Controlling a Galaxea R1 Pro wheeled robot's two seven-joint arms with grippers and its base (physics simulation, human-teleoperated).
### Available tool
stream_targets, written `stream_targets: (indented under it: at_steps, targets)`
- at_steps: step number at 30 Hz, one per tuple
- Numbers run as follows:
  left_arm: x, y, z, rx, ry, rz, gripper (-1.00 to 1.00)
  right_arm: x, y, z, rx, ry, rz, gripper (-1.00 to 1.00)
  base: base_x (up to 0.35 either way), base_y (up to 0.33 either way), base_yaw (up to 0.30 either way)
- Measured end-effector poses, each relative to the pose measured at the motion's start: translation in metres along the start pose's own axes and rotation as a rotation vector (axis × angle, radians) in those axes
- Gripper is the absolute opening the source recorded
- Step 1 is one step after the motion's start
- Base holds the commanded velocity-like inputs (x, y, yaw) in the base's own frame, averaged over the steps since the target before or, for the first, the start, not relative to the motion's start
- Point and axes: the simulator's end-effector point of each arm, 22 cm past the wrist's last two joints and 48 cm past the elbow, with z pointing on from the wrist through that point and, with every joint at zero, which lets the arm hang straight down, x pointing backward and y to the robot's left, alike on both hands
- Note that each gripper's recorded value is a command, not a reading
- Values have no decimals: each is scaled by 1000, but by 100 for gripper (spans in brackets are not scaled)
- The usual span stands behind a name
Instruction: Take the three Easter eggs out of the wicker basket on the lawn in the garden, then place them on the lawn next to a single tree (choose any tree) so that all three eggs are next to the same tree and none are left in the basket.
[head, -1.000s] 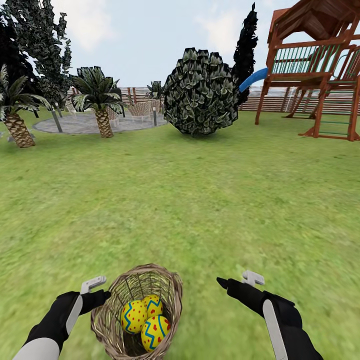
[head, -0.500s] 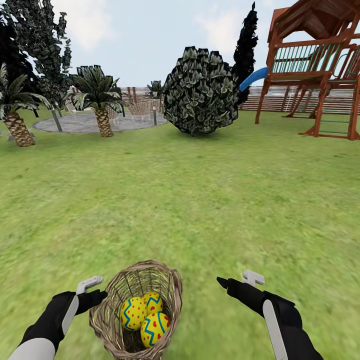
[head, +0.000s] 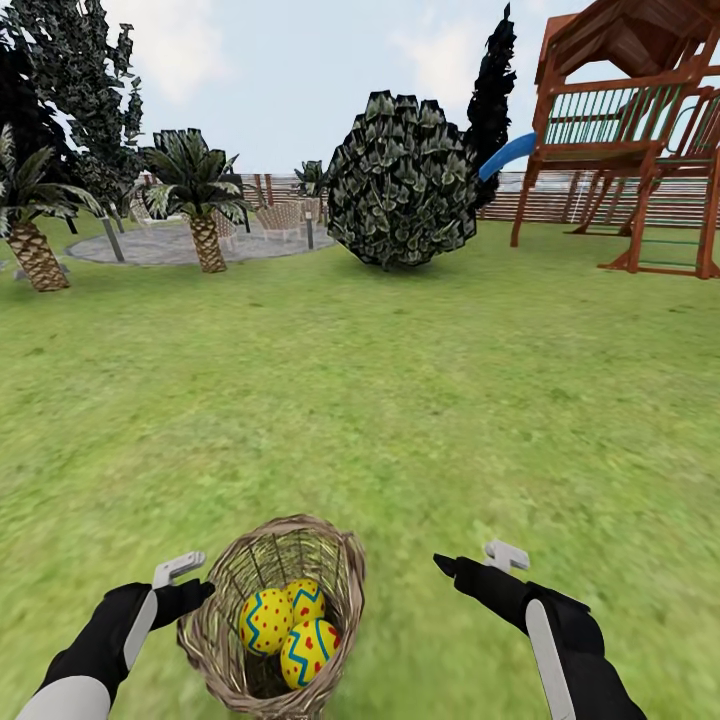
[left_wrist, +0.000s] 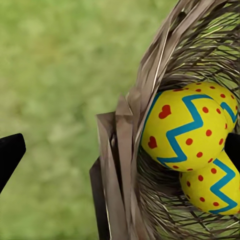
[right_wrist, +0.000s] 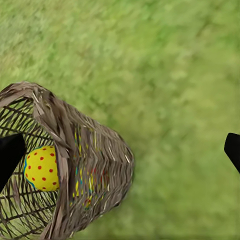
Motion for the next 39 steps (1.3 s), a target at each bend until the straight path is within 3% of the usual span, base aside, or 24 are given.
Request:
stream_targets:
  at_steps: [22,23,39]
  targets:
    - [12,4,15,-1,0,1,100,14,-10,11,2,-3,-1,100,0,0,0]
    - [12,4,15,-1,0,1,-100,13,-10,11,2,-3,-1,100,0,0,0]
    - [12,3,15,4,-1,-4,-100,13,-10,11,2,-3,-1,100,0,0,0]
